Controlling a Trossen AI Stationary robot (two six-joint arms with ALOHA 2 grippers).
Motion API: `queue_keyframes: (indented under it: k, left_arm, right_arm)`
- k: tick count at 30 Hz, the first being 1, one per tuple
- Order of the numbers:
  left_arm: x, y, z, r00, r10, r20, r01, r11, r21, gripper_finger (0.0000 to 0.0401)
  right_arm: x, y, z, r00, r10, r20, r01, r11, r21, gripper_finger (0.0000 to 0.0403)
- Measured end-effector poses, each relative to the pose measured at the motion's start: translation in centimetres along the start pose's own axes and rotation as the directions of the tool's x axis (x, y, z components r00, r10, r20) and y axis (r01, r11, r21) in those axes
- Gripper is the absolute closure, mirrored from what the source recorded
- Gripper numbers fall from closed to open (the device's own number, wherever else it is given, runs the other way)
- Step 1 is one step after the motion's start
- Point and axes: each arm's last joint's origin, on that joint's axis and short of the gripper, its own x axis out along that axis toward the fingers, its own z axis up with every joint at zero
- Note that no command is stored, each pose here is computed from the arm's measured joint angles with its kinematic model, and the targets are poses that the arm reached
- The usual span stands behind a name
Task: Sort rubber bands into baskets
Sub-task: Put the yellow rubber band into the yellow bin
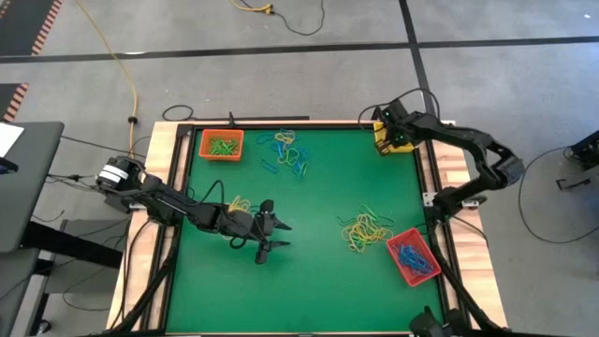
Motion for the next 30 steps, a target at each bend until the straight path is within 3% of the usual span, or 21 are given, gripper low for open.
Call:
queue_keyframes:
  k: [6, 17, 23, 30]
  left_arm:
    - [0.0, 0.0, 0.0, 1.000, 0.000, -0.005, 0.000, 1.000, 0.003, 0.0209]
    - [0.0, 0.0, -0.1, 1.000, 0.000, -0.007, 0.000, 1.000, 0.004, 0.0209]
    - [0.0, 0.0, -0.1, 1.000, 0.001, -0.014, -0.001, 1.000, 0.006, 0.0209]
    - [0.0, 0.0, -0.1, 1.000, 0.001, -0.015, -0.001, 1.000, 0.006, 0.0209]
  right_arm:
    - [0.0, -0.1, 0.0, 1.000, 0.000, 0.003, 0.000, 1.000, 0.006, 0.0340]
    - [-0.4, -0.1, 0.0, 1.000, 0.001, 0.011, -0.001, 1.000, 0.011, 0.0244]
    - [-2.8, 0.2, 0.0, 0.994, 0.019, 0.107, -0.020, 1.000, 0.012, 0.0207]
    - [-6.8, 2.1, -0.6, 0.965, 0.097, 0.245, -0.094, 0.995, -0.026, 0.0205]
